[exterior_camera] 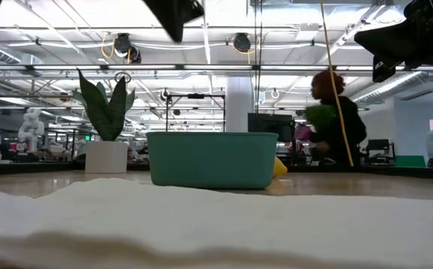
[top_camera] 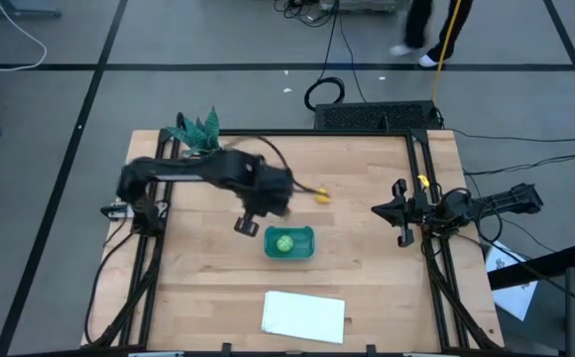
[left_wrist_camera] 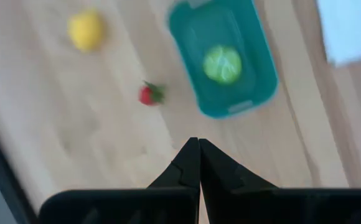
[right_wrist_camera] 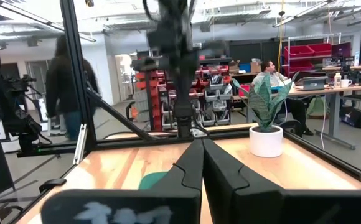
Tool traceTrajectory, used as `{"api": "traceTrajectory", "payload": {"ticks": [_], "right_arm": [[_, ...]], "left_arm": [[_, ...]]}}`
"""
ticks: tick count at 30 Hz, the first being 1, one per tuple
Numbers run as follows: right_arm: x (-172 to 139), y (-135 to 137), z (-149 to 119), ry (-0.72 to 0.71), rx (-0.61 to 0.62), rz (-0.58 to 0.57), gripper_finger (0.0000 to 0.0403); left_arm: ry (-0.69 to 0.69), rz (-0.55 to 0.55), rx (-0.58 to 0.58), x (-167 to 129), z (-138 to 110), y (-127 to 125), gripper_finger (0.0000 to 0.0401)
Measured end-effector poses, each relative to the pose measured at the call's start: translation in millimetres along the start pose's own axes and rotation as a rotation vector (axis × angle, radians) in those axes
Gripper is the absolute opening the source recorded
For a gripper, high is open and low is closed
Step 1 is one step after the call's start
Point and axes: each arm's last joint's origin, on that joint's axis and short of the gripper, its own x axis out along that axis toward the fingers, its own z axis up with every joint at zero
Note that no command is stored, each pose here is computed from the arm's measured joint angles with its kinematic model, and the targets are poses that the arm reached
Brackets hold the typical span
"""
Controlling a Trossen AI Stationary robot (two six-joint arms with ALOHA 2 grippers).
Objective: Pick and placing Produce into tupperware
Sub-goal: Put the lemon into the blue bin
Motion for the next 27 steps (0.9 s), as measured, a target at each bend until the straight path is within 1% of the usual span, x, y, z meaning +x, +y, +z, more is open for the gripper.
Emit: {"api": "traceTrajectory", "payload": {"ticks": [5, 8, 10, 14, 20, 25, 27], "right_arm": [[0, 0, 0, -0.002, -0.001, 0.000, 0.0000], [0, 0, 0, -0.003, -0.001, 0.000, 0.0000], [0, 0, 0, -0.003, -0.001, 0.000, 0.0000], [0, 0, 1, -0.004, -0.001, 0.000, 0.0000], [0, 0, 1, -0.005, -0.001, 0.000, 0.0000], [0, 0, 0, -0.004, -0.001, 0.000, 0.0000], [0, 0, 0, -0.003, -0.001, -0.001, 0.0000]], "left_arm": [[-0.213, 0.085, -0.045, -52, -17, 0, 0.0001], [-0.320, 0.129, -0.042, -70, -28, -2, 0.0001], [-0.371, 0.155, -0.048, -77, -37, -3, 0.0001], [-0.454, 0.198, -0.093, -82, -58, -3, 0.0001], [-0.597, 0.232, -0.235, -78, -84, -6, 0.0000], [-0.779, 0.244, -0.283, -76, -102, -23, 0.0000], [-0.840, 0.262, -0.323, -76, -112, -31, 0.0000]]}}
